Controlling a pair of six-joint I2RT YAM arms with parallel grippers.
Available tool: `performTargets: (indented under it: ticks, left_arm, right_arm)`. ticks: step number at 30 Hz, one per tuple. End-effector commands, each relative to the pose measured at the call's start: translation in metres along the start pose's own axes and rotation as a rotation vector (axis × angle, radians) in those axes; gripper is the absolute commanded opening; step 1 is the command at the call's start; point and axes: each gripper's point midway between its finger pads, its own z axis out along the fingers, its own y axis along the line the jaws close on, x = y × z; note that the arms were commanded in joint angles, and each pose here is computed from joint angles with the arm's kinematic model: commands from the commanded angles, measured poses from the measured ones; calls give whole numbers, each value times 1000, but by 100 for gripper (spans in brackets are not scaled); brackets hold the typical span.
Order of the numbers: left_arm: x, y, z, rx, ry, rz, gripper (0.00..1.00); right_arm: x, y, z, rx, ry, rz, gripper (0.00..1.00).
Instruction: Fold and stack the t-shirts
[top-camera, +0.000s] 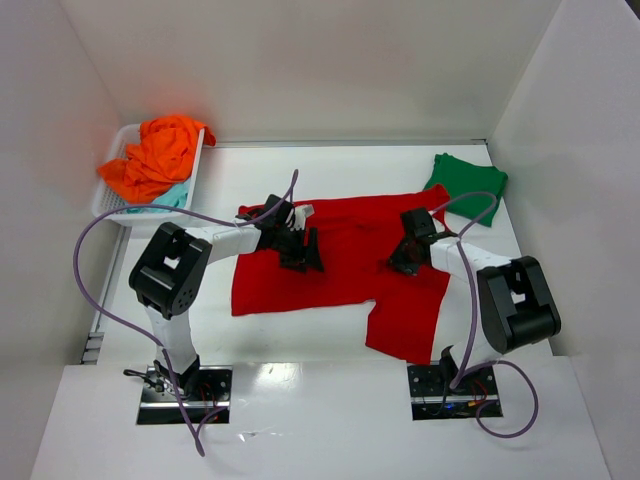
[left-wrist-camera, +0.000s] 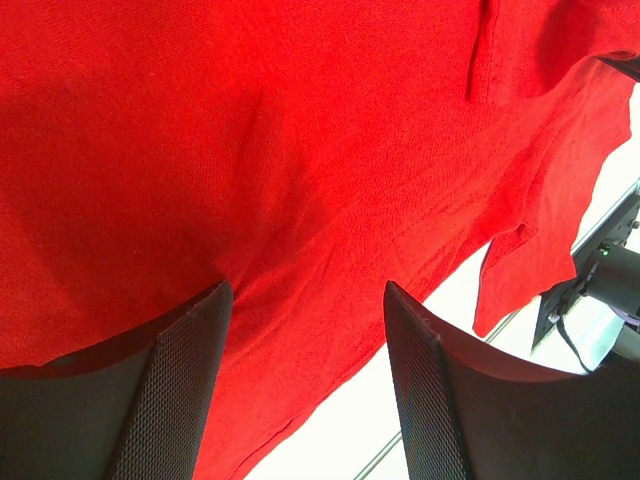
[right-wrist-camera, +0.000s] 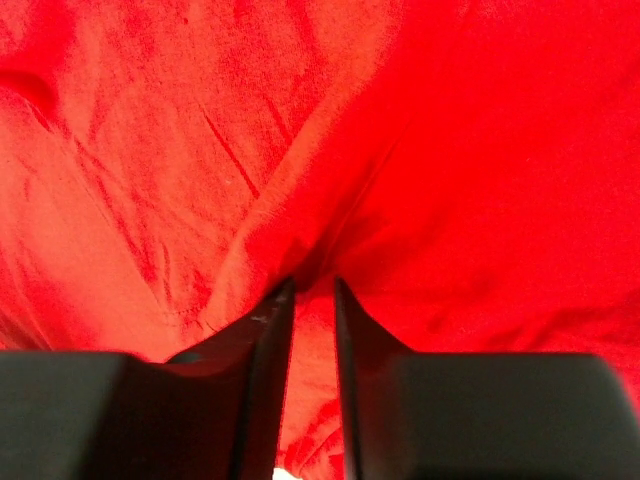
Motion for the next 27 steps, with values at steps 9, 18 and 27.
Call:
performTargets:
  ticks: [9,18,27]
  left_arm:
    - [11,10,11,-10,42,3,71]
    - [13,12,13,-14,49,-1,71]
    - [17,14,13,-17,57,-6,71]
  right_arm:
    - [-24,31,-4,-69,-67,-3,36]
    - [-20,29,0,-60,-49,-14,31]
    - [-14,31,7,-64,-33,-23,28]
